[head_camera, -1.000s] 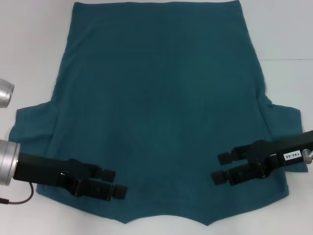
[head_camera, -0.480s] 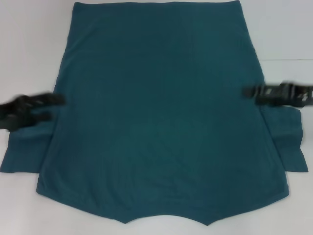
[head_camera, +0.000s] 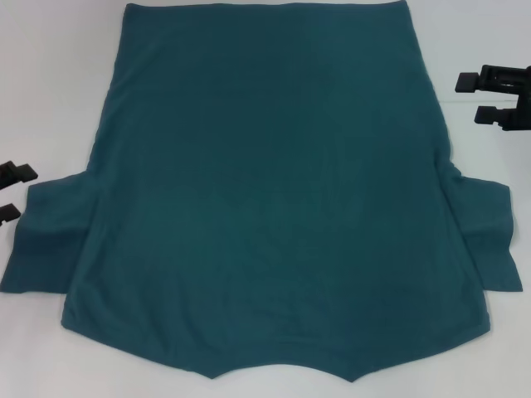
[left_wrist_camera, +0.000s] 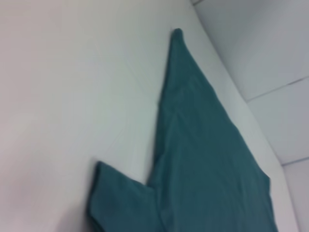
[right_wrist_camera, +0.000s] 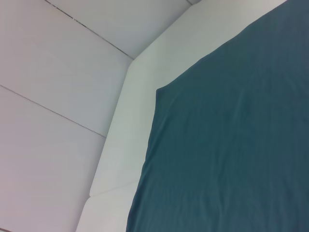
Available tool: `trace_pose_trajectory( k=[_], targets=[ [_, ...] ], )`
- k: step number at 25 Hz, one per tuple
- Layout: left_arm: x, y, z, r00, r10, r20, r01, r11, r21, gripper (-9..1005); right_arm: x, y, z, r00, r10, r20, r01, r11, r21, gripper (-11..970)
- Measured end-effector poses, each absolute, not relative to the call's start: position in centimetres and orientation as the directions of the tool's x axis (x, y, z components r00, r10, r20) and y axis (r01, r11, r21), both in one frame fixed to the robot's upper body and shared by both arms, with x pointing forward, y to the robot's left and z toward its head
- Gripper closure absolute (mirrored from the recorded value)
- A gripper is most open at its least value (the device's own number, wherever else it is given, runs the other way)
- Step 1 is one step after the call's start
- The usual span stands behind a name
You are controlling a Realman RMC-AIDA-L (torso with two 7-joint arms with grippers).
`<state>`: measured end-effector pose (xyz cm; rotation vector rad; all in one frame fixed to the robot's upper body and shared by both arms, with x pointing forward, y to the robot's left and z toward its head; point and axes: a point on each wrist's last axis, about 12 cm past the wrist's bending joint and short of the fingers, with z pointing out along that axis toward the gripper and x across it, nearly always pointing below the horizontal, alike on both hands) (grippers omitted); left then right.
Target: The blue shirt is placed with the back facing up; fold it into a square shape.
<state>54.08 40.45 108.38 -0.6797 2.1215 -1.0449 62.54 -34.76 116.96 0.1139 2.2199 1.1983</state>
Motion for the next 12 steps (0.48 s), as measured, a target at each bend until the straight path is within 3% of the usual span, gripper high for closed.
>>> trace_pose_trajectory(
  k=[12],
  targets=[
    [54.2,40.9,106.5,-0.596,-0.701,-0.392,-0.204,0.604,-0.77,143,62.7,-34.4,116.8,-0.82,0.335,-0.464,-0.202,0.59,0.782,37]
  ],
)
